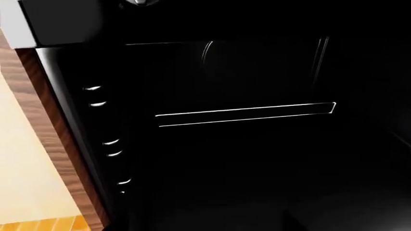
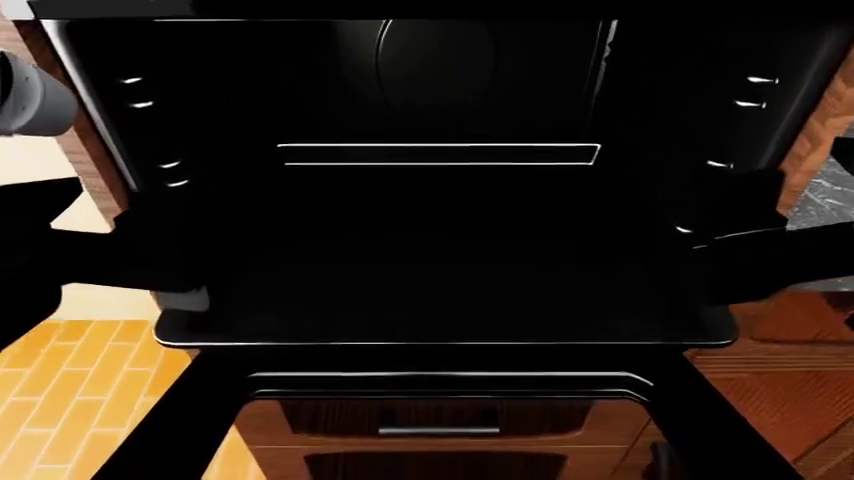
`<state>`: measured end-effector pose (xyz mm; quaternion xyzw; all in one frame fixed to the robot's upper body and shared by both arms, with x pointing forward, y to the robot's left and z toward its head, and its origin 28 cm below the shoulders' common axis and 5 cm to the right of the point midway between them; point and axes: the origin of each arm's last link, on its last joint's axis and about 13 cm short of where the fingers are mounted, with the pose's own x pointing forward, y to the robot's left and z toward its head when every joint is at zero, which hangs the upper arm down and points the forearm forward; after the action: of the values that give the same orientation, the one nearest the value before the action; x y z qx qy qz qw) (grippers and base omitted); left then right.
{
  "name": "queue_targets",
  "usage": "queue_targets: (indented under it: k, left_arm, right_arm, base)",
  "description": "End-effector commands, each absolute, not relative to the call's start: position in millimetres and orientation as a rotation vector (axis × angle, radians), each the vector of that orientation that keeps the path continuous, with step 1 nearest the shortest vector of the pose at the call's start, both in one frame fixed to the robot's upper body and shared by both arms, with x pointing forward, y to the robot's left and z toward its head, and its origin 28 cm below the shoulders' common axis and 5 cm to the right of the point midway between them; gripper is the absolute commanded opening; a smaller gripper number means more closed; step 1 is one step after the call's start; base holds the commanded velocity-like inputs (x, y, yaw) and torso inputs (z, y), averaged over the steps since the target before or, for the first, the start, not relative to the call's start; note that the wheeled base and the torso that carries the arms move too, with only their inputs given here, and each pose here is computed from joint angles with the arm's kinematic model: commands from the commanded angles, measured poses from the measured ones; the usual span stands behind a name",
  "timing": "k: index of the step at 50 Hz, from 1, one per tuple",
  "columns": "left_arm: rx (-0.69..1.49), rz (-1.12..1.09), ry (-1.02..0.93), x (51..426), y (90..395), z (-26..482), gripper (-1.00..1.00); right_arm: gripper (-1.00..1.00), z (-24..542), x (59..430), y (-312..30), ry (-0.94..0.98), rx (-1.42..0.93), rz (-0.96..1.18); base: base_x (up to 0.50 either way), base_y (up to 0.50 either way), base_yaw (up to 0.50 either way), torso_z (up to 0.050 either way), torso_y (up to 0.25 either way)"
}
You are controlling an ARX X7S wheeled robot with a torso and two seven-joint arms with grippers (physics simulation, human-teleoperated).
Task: Fully slide the oven rack out.
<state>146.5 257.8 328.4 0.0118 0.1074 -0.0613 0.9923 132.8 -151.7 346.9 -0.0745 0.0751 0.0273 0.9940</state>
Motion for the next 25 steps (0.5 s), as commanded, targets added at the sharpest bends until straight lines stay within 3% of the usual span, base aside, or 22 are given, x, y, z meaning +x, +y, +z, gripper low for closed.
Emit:
queue_targets:
  k: [1, 25]
  left_arm:
    - [0.027, -0.127, 0.224, 146, 257, 334, 1.00]
    - [0.055, -0.149, 0.208, 145, 251, 341, 1.00]
  right_arm:
    - [1.00, 357, 132, -151, 0.157, -0.174, 0.052]
    - [1.00, 343, 133, -152, 0.175, -0.167, 0.059]
  base:
    - [0.00, 0.00, 0.00, 0.000, -0.209]
    - [0.00, 0.00, 0.00, 0.000, -0.248]
